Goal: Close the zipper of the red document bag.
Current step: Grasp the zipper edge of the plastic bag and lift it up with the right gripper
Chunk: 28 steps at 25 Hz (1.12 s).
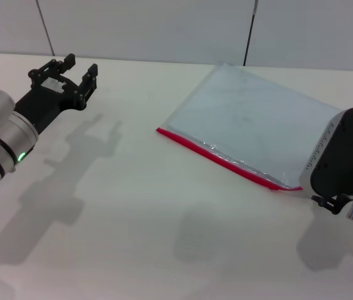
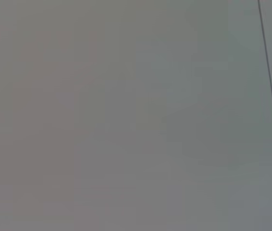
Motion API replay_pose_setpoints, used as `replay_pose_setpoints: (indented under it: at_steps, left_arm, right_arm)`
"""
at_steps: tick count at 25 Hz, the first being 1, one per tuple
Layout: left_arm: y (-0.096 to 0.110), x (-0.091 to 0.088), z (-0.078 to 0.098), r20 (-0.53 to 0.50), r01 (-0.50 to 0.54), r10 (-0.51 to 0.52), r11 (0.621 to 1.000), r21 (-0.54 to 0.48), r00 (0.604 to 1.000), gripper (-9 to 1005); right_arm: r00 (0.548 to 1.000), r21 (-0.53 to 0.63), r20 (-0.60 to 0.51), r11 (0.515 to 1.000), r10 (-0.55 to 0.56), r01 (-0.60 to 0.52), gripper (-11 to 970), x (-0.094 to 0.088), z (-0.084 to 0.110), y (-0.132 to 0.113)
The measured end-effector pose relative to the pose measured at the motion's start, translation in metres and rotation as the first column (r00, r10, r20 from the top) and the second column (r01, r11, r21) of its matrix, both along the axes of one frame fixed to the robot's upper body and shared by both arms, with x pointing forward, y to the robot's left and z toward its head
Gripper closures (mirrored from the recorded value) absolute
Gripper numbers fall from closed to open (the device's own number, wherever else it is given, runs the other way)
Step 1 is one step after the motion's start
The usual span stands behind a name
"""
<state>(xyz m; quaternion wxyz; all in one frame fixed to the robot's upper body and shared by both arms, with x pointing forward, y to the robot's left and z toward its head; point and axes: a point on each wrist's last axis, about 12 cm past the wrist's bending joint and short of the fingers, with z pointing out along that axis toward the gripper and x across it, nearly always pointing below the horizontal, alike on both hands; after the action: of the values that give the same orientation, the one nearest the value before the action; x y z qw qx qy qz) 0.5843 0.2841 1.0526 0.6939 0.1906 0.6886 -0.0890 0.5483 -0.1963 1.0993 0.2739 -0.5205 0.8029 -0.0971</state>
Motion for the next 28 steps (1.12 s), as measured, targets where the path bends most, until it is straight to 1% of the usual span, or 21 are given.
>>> replay_pose_setpoints:
  at_steps: [3,8,14,21,25,28]
  left_arm:
    - [0.000,0.000,0.000,-0.010,0.004,-0.004,1.000,-0.017,1.000,509]
    - [-0.001,0.000,0.000,-0.012,0.008,-0.009,1.000,-0.022,1.000,509]
    - [-0.001,0.000,0.000,-0.011,0.009,-0.010,1.000,-0.019,1.000,509]
    - [-0.001,0.001,0.000,-0.012,0.009,-0.010,1.000,-0.021,1.000,508]
    - [-0.001,0.000,0.000,-0.013,0.012,-0.012,1.000,-0.020,1.000,508]
    - [-0.005,0.000,0.000,-0.015,0.048,-0.048,0.999,0.003,0.999,508]
  right_arm:
    - [1.000,-0.005,-0.004,1.000,-0.002,0.002,572,0.001,-0.001,-0.001]
    - [1.000,-0.015,-0.015,1.000,-0.007,0.007,633,0.002,-0.003,-0.003]
    - [0.999,-0.038,-0.036,0.999,-0.008,0.006,671,0.005,-0.004,-0.003]
    - [0.999,-0.043,-0.040,0.999,-0.008,0.006,747,0.007,-0.003,-0.003]
    - [1.000,-0.025,-0.019,1.000,-0.005,0.004,790,0.008,0.004,0.001]
    - [1.000,0.004,0.012,1.000,-0.002,0.002,819,0.006,0.013,0.004]
